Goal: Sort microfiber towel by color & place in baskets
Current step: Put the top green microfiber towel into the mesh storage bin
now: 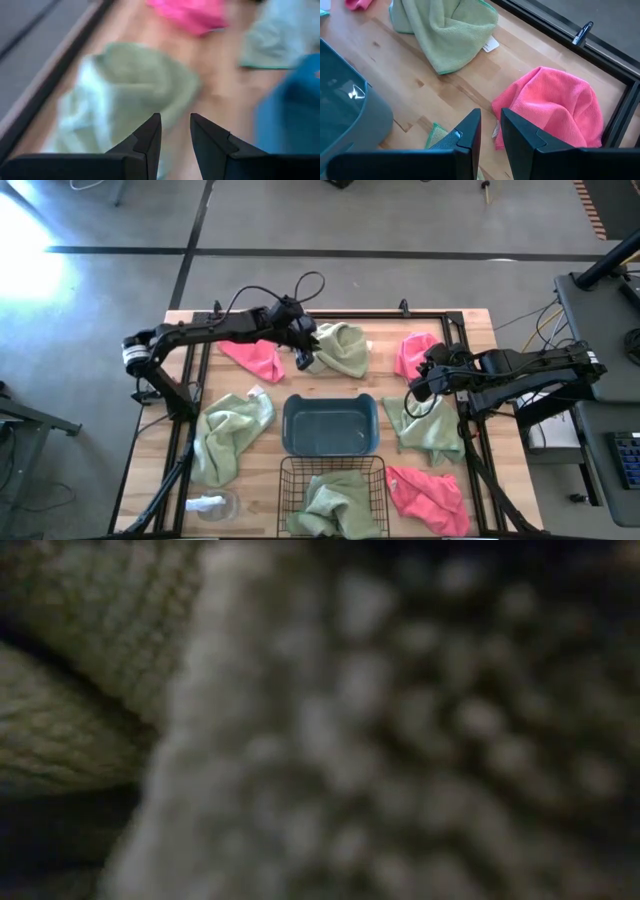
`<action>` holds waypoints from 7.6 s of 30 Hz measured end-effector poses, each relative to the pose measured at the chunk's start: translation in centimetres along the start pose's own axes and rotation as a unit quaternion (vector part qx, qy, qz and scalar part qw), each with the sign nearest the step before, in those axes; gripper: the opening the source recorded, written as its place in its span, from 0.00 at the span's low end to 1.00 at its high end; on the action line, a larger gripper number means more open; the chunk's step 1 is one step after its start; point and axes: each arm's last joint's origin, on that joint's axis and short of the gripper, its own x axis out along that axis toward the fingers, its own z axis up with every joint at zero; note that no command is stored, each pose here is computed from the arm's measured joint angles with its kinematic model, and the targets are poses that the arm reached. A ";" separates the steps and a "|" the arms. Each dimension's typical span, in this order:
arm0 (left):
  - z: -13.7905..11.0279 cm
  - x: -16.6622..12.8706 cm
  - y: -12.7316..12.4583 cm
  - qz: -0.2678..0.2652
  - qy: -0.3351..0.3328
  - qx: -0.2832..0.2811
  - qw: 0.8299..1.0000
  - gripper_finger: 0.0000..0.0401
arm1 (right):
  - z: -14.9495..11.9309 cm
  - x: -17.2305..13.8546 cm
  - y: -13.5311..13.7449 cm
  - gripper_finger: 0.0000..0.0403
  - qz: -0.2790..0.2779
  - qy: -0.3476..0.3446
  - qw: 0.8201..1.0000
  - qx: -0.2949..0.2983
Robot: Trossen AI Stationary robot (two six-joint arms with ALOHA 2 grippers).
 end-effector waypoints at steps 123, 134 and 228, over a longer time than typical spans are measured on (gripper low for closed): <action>4.2 2.2 5.3 0.006 0.081 0.061 0.995 0.48 | -0.1 0.2 0.0 0.17 -0.001 -0.001 0.998 0.070; 3.7 4.2 5.7 -0.023 0.075 0.056 0.995 0.48 | -0.6 0.6 0.0 0.17 -0.008 0.005 0.996 0.088; 9.7 5.3 9.3 -0.155 0.144 -0.098 0.972 0.00 | -1.5 1.6 0.0 0.17 -0.009 0.023 0.995 0.095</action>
